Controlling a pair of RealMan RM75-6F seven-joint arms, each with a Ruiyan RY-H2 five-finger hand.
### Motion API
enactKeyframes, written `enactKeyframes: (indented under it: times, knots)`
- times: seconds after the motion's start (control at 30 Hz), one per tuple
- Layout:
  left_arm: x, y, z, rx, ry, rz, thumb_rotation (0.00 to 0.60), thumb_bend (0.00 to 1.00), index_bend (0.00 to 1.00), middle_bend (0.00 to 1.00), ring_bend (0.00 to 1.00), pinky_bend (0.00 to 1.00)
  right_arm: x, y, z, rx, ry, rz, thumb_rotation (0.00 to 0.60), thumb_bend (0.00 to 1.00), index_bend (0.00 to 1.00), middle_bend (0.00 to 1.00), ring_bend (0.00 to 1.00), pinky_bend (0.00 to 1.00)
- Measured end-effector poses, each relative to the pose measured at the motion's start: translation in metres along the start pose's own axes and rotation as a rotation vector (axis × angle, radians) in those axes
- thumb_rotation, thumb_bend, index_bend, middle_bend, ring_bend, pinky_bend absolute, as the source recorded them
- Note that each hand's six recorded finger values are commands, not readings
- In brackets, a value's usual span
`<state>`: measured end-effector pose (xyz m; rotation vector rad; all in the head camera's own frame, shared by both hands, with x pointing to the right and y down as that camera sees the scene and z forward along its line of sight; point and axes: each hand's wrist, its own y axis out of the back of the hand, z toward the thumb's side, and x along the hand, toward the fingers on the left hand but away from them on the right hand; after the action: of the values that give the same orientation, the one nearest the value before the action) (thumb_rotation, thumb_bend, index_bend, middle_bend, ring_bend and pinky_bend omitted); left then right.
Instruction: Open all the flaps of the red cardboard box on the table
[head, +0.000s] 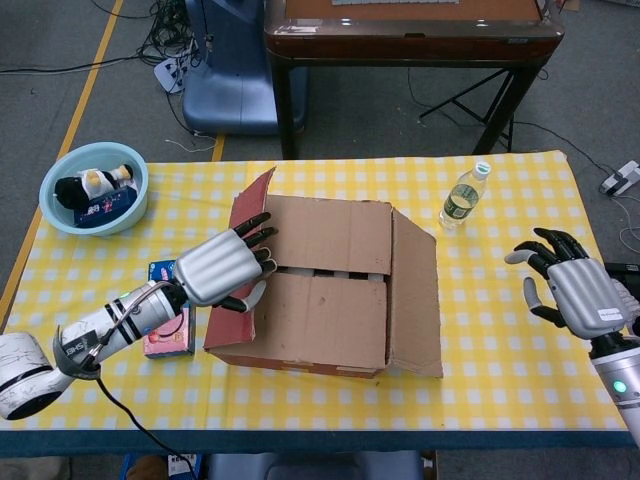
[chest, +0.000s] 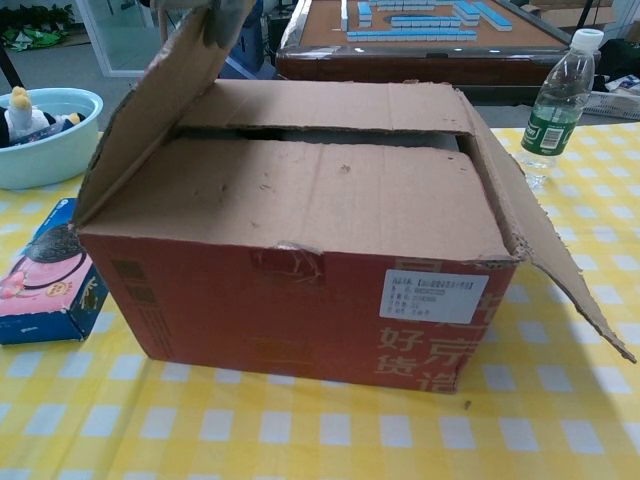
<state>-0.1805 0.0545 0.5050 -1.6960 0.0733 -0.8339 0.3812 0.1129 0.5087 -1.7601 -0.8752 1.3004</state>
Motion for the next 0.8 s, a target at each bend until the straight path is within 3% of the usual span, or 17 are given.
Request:
enactKeyframes:
  times: [0.4, 0.8]
  knots:
    - [-0.03, 0.01, -0.031, 0.034, 0.126, -0.001, 0.12, 0.66, 0.54, 0.47, 0.13, 0.0, -0.005, 0.002, 0.005, -0.003, 0.014, -0.001, 0.6, 0.6, 0.32, 0.27, 0.1, 0.1]
    - [-0.048, 0.002, -0.054, 0.084, 0.221, -0.069, 0.12, 0.66, 0.54, 0.47, 0.13, 0.0, -0.011, -0.001, 0.008, -0.008, 0.024, 0.006, 0.6, 0.6, 0.32, 0.27, 0.1, 0.1]
